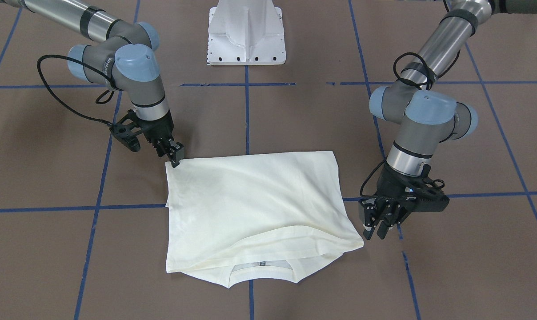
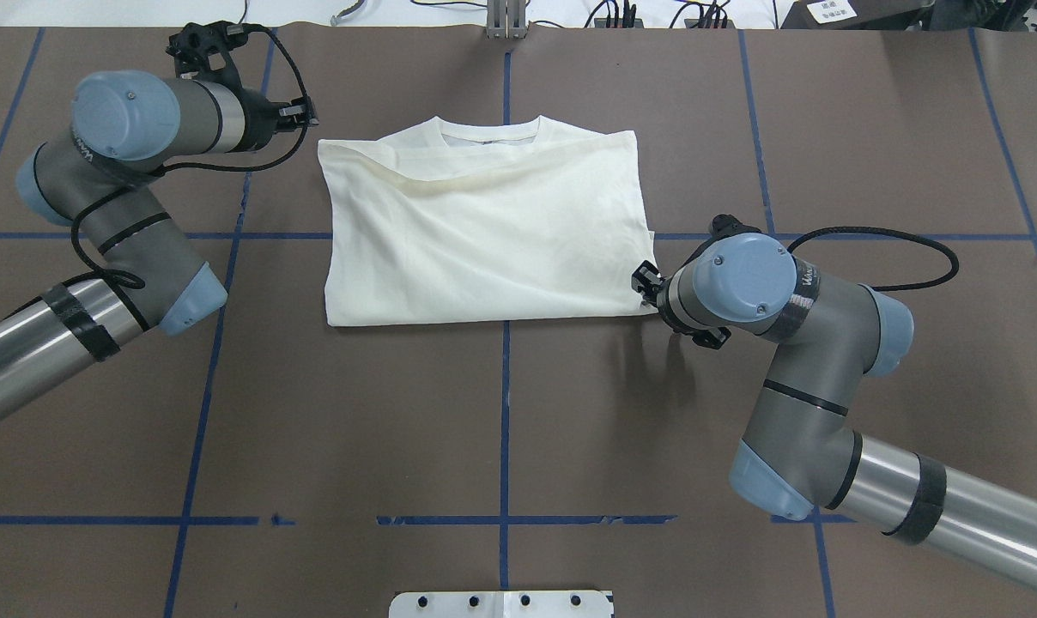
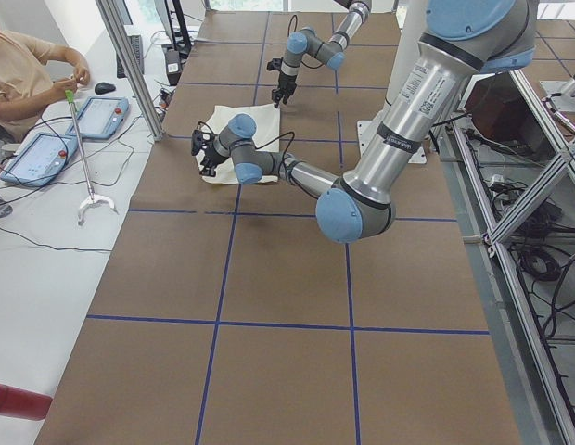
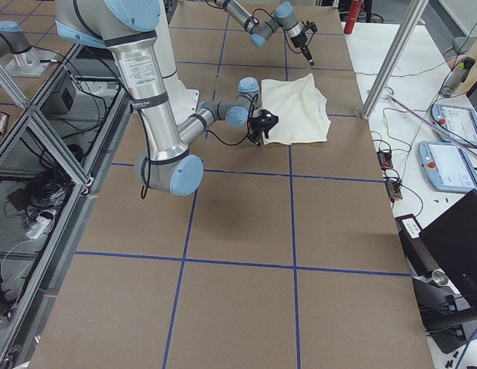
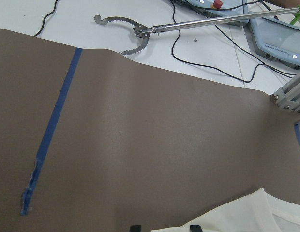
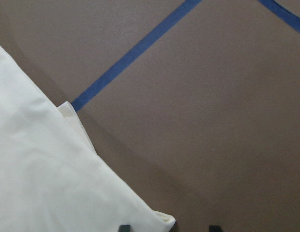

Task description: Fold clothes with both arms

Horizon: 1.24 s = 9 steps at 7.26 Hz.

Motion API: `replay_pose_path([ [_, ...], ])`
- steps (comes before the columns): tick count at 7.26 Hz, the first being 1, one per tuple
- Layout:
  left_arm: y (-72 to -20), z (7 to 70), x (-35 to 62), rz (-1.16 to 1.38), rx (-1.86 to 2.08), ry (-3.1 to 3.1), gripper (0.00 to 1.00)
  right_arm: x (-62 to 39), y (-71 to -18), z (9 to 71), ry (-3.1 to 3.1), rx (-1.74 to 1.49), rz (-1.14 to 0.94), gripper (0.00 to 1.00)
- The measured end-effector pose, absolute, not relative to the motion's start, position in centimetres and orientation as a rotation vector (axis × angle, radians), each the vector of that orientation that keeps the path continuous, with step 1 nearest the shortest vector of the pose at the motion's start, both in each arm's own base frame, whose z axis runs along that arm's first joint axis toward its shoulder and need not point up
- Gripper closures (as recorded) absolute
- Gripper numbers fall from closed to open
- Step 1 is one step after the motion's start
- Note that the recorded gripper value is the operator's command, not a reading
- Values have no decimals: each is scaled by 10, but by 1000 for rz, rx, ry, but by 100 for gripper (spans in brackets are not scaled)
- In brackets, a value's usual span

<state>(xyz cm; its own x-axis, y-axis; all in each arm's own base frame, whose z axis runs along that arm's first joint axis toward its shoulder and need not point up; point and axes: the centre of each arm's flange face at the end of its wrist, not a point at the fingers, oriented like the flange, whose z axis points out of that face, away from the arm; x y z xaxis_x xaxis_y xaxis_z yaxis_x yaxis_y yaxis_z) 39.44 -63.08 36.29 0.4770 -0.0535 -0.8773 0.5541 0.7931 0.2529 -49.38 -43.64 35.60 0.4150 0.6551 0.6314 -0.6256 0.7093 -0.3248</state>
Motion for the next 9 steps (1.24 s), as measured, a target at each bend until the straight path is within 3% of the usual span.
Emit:
replay_pose_path([
  [1,-631,364,394,-397,560,1014,55,-494,-437,356,-811,-40,804,100],
  [7,-634,366,392,-373,598,988,56,-470,-429,339,-858,-48,777,100],
  [9,-621,336,389,-318,576,1067,56,-432,-355,332,-901,-138,678,100],
])
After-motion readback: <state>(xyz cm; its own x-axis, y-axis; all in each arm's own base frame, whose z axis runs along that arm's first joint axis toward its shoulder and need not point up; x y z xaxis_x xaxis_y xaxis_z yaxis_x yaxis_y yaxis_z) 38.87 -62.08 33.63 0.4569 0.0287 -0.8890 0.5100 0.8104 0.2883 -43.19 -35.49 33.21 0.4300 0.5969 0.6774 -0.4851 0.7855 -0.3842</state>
